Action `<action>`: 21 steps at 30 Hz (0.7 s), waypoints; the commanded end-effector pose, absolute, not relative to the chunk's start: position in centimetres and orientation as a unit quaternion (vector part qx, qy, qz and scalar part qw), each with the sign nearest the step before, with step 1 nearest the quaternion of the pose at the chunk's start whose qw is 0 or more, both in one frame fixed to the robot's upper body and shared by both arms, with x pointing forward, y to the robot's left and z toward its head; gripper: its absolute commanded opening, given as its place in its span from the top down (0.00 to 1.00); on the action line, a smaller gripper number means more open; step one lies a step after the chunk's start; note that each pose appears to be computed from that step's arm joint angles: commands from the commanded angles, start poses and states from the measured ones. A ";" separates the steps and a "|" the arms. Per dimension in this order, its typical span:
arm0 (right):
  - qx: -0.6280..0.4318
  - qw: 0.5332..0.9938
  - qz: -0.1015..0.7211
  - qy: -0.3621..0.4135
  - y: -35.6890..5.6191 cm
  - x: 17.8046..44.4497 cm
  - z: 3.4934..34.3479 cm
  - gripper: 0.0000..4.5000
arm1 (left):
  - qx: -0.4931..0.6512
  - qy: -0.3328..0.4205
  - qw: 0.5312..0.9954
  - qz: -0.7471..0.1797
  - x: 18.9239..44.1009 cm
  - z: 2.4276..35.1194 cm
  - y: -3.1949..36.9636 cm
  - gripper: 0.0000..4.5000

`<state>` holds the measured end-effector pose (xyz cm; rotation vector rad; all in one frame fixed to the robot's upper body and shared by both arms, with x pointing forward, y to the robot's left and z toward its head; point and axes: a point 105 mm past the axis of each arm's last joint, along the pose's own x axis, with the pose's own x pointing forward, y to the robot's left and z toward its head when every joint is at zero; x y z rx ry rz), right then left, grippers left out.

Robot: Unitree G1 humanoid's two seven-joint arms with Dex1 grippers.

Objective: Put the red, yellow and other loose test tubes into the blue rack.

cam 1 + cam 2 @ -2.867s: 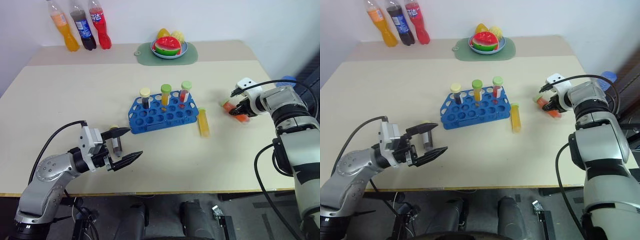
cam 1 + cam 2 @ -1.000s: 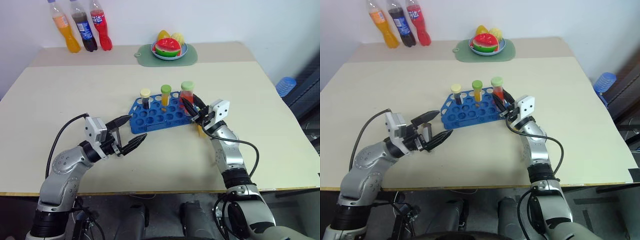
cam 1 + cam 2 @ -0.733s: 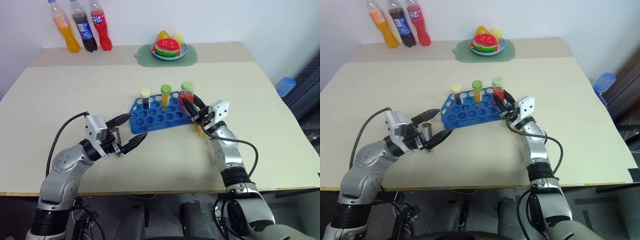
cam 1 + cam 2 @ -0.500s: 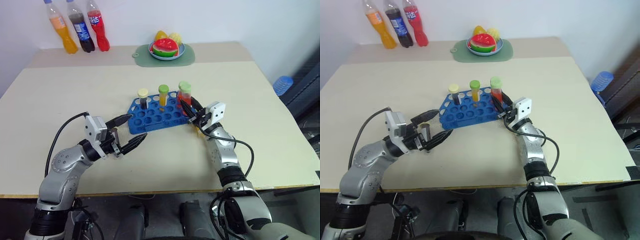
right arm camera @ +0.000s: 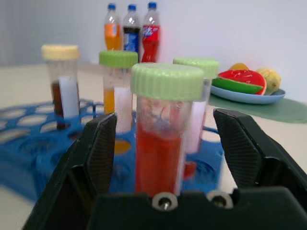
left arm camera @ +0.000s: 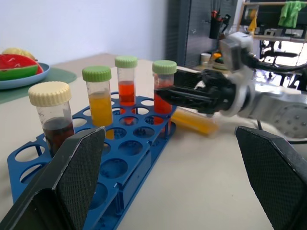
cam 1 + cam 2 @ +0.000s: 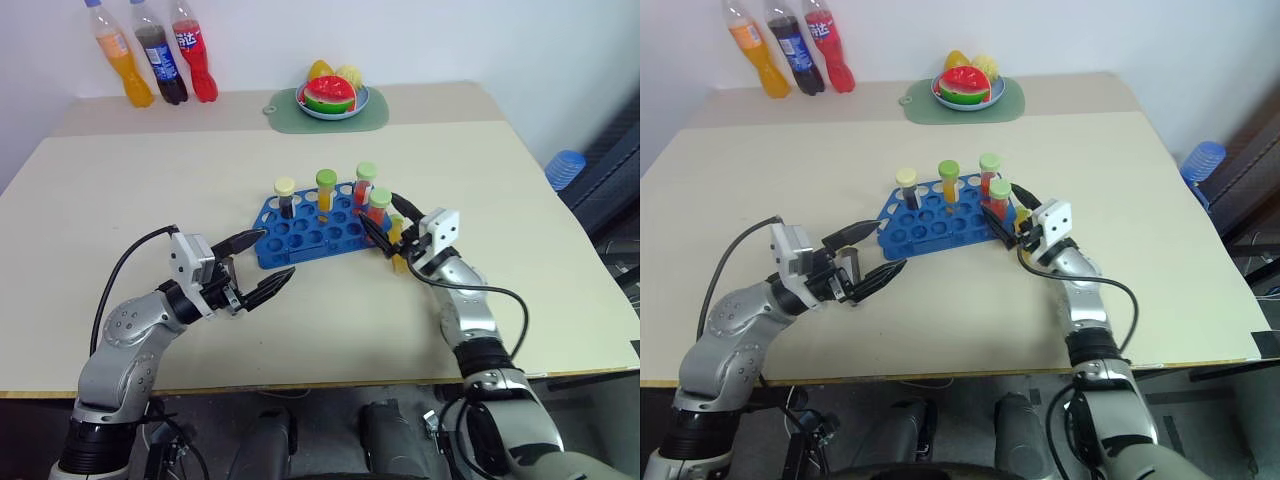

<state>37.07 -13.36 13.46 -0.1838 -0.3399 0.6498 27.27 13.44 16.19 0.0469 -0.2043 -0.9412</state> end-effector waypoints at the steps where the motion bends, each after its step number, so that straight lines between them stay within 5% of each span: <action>1: -0.115 0.920 0.332 -0.172 -13.8 35.7 15.6 0.20 | 0.029 -0.114 0.880 -0.460 27.0 16.8 13.0 0.00; 8: -0.183 0.931 0.315 -0.027 -16.3 33.1 15.8 0.20 | 0.025 -0.115 0.875 -0.470 27.3 16.4 12.5 0.00; 14: -0.145 0.936 0.266 0.181 -18.2 34.7 15.3 0.20 | 0.024 -0.117 0.868 -0.481 27.6 16.3 11.9 0.00; 21: -0.035 0.917 0.262 0.299 -17.0 36.4 16.1 0.20 | 0.014 -0.115 0.867 -0.485 27.2 15.9 11.5 0.00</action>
